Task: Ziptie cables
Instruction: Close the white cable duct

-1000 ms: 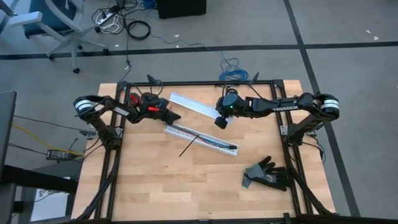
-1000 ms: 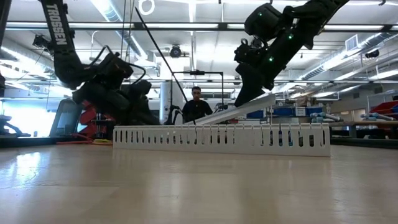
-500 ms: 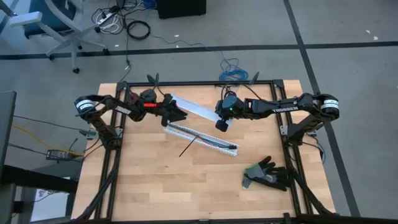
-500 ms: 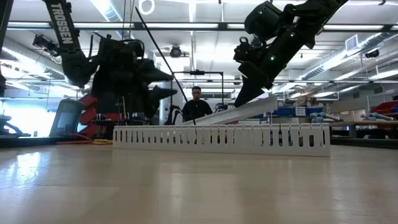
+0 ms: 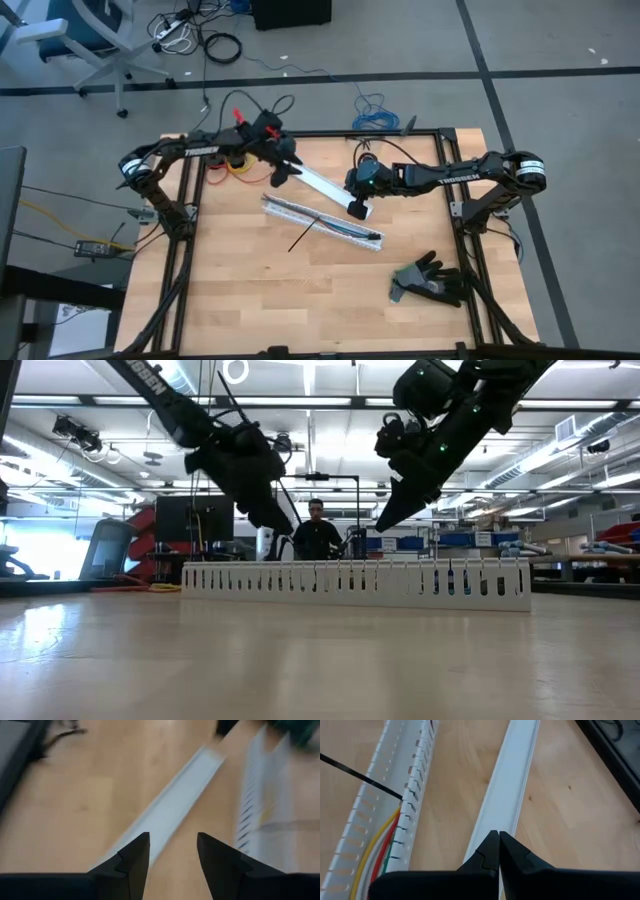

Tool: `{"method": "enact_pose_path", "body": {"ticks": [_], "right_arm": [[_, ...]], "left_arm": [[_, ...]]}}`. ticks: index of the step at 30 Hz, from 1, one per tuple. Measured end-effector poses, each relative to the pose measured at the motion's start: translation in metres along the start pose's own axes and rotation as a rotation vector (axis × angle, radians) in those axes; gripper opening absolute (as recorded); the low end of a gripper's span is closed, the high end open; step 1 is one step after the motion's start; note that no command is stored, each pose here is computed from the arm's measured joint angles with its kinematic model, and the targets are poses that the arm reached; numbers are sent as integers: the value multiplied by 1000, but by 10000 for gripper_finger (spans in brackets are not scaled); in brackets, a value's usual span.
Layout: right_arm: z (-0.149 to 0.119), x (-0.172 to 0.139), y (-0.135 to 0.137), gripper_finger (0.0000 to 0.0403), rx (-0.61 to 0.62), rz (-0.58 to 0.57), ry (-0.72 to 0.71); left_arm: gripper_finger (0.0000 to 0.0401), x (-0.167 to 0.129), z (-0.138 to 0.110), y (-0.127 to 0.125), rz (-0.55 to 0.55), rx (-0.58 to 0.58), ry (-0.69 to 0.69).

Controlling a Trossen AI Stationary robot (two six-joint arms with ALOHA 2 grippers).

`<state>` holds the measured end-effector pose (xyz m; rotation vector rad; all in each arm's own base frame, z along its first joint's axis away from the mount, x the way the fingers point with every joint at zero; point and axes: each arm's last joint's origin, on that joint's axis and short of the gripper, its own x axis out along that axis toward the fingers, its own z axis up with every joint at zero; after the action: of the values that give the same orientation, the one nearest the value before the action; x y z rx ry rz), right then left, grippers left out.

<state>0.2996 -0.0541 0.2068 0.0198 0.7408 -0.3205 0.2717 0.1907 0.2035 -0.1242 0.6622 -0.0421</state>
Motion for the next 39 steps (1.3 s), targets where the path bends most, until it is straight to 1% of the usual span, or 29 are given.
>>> {"method": "enact_pose_path", "body": {"ticks": [2,4,6,8,10,12,14,16,19,22,24,26,30,33,36,39], "right_arm": [[0,0,0,0,-1,0,4],[-1,0,-1,0,0,-2,14],[-3,1,-2,0,3,-5,15],[-8,3,-4,0,9,-12,18],[-15,6,-8,0,29,-22,26],[-21,10,-14,0,82,-34,37],[-28,12,-19,1,123,-18,58],[-32,14,-23,7,147,6,49],[-36,15,-27,27,206,37,63],[-42,19,-26,56,241,90,88],[-47,22,-25,76,242,110,120],[-47,27,-24,94,230,113,121],[-61,42,-19,115,172,92,200],[-68,53,-18,118,156,51,232],[-73,59,-19,112,189,4,254],[-74,60,-19,89,182,1,262]], "left_arm": [[175,-5,8,2,58,103,68],[175,-9,17,4,91,176,90],[175,-10,20,6,112,214,119],[175,-7,18,11,121,231,166],[175,0,13,18,120,233,199],[174,8,9,26,114,226,217],[173,17,6,33,108,221,235],[171,23,3,39,102,221,251],[167,25,5,43,94,211,273],[165,25,5,42,92,207,283],[165,25,5,42,93,206,286],[165,24,6,42,97,211,278],[165,24,6,41,94,211,281],[165,24,6,41,95,212,279],[165,26,7,39,90,212,280],[165,28,9,36,83,225,280]]}}
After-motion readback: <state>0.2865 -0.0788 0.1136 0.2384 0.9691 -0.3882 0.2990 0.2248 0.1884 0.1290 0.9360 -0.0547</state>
